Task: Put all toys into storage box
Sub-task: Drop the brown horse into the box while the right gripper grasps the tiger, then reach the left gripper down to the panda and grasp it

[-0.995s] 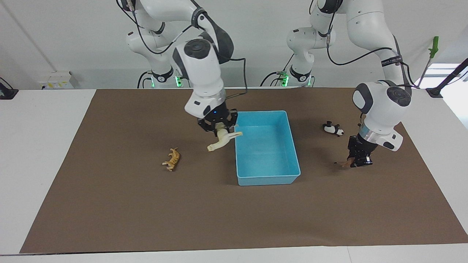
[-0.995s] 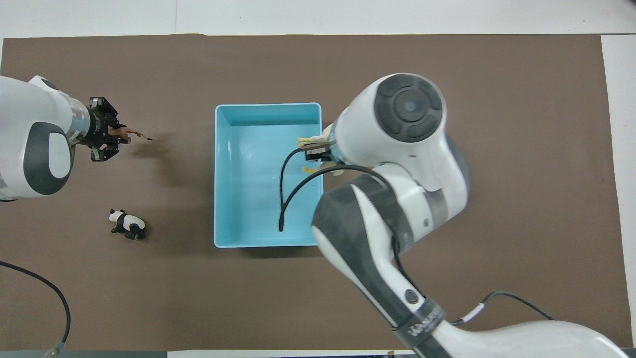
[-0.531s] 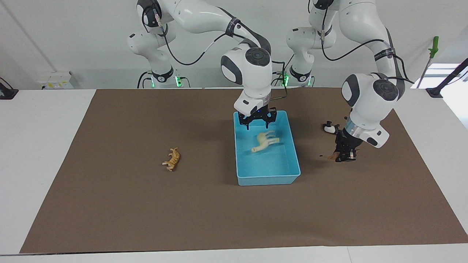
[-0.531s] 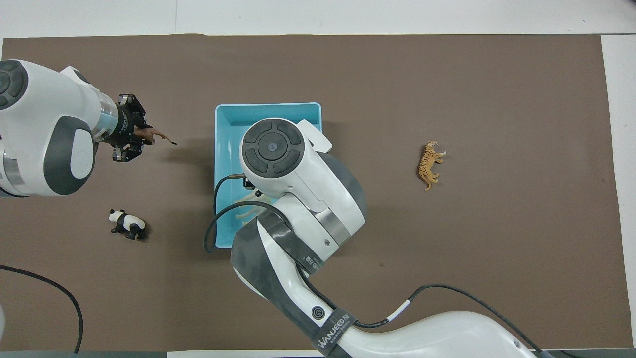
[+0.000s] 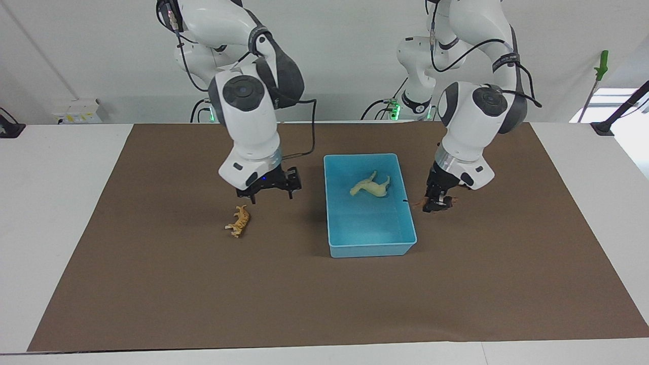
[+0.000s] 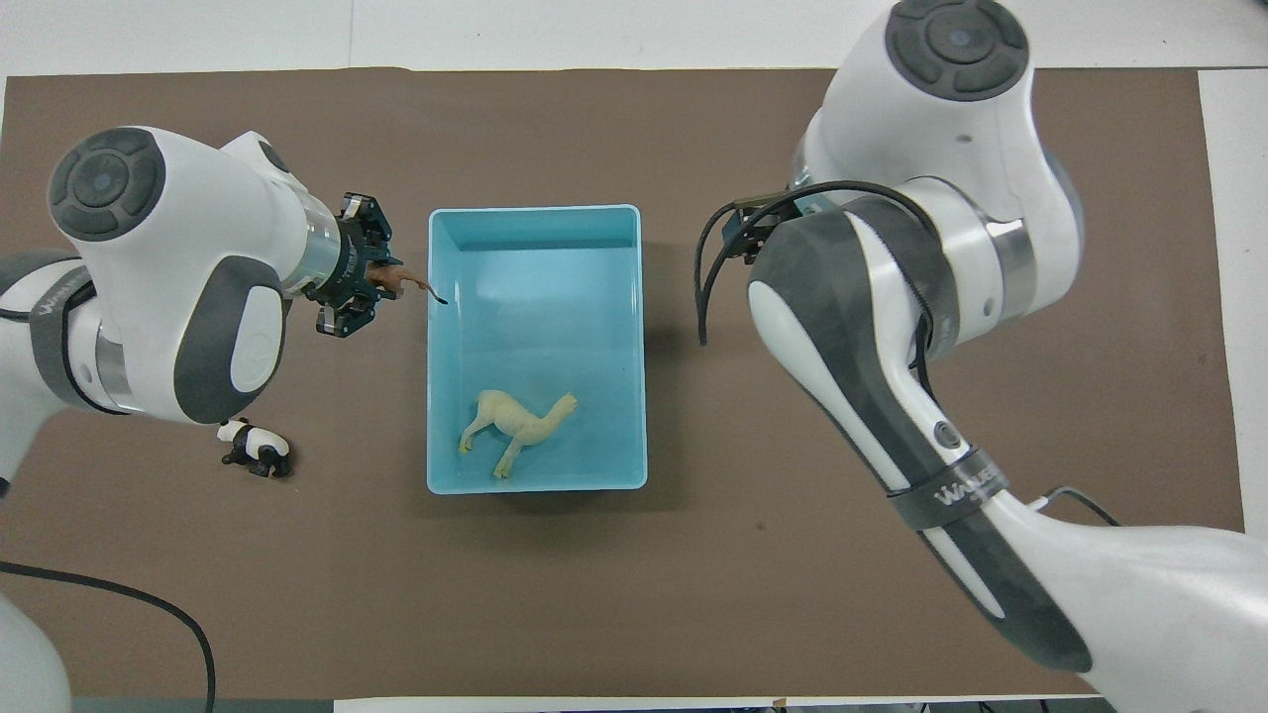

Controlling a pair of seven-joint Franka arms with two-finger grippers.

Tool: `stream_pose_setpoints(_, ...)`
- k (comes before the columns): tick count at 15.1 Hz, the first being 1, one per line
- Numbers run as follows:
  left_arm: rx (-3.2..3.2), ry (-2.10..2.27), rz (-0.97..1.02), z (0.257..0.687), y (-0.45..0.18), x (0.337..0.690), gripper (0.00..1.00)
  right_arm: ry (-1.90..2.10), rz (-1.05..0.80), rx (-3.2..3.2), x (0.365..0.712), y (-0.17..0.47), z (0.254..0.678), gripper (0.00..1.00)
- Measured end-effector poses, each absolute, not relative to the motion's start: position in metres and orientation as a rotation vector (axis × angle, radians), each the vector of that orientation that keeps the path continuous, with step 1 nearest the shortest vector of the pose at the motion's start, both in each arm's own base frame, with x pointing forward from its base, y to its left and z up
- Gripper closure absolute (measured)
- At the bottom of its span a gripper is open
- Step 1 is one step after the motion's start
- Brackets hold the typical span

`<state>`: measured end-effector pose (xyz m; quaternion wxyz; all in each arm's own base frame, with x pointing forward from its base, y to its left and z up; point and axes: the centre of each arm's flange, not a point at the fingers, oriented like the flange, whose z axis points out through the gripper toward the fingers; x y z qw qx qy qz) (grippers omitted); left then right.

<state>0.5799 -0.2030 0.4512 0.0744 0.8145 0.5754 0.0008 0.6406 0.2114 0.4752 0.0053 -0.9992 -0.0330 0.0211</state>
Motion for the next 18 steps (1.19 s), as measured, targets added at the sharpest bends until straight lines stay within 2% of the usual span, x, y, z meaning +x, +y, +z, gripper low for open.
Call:
stream_pose_setpoints(5,2.559,1.576,-0.039,0.450,-0.304,0.519,0.66,0.277,0.157,-3.133,0.626,0.133,0.398,0.00)
stream_pose_setpoints(7,2.592,1.555,-0.055,0.443,-0.316,0.502,0.47,0.501,0.146,-3.109,0.615,0.117,0.380,0.00)
stream_pose_setpoints(8,2.592,1.567,-0.057,0.445,-0.310,0.503,0.34,0.565,0.141,-3.098,0.609,0.113,0.373,0.00)
stream_pose_setpoints(11,2.669,1.500,-0.066,0.461,-0.252,0.518,0.02,0.688,0.115,-3.046,0.599,0.110,0.364,0.00)
stream_pose_setpoints(14,2.817,1.239,-0.074,0.461,-0.155,0.541,0.00,0.717,0.088,-3.028,0.597,0.110,0.347,0.00)
stream_pose_setpoints(18,2.942,0.900,-0.075,0.430,-0.043,0.545,0.00,0.721,0.023,-3.014,0.604,0.111,0.315,0.00)
